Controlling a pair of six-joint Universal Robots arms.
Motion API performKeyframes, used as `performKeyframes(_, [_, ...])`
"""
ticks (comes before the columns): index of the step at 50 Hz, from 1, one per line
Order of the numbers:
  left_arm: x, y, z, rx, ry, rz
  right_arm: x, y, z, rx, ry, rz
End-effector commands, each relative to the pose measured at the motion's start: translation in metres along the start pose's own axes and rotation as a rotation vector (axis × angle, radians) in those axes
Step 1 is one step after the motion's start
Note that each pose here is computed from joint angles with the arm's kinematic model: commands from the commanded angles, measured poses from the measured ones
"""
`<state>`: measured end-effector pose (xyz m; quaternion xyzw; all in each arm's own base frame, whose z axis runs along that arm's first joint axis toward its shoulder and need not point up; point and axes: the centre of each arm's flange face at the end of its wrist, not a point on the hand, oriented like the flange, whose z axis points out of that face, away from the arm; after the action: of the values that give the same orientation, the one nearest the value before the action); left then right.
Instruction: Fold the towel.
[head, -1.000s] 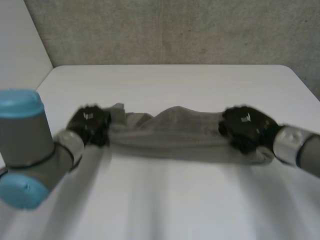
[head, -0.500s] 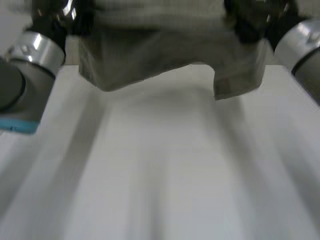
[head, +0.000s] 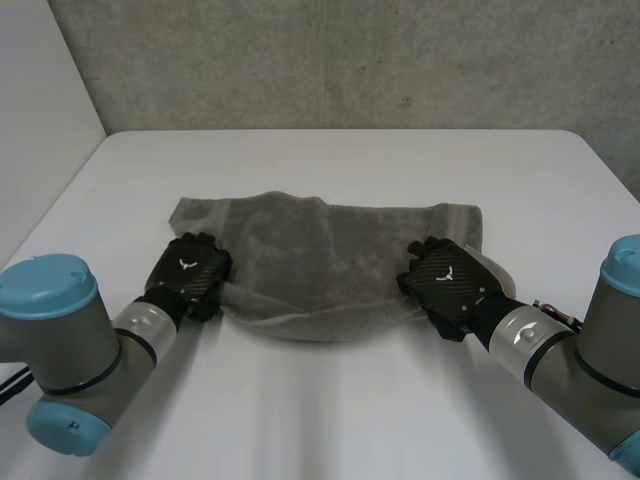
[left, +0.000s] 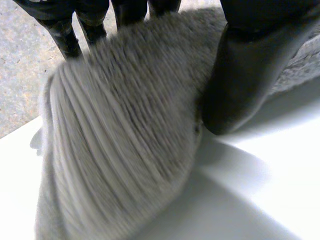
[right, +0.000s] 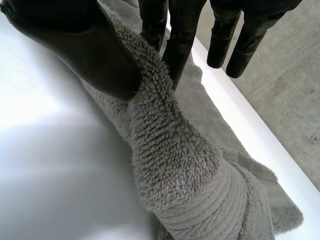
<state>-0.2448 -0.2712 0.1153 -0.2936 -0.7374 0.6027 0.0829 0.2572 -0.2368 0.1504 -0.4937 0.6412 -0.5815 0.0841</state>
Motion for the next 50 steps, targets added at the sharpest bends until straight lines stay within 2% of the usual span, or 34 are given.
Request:
performKeyframes(1, [-0.006,-0.004,0.004,0.021,-0.018,0.003,0.003,0.0,0.0,-0.009,0.015,0.054])
performKeyframes(9, [-0.008,-0.003,0.003,0.016,-0.026,0.001,0.009,-0.003,0.003,0.005,0.032,0.172])
performKeyframes(22, [-0.025,-0.023,-0.003,0.066,-0.113,0.009,0.007,-0.003,0.002,0.003,0.027,0.194])
performKeyframes(37, [-0.062,-0.046,0.019,0.148,-0.198,0.009,0.006,-0.003,0.002,0.001,0.027,0.195])
performKeyframes(50, [-0.066,-0.021,0.059,0.113,-0.185,0.004,0.002,-0.005,0.002,0.004,0.014,0.193])
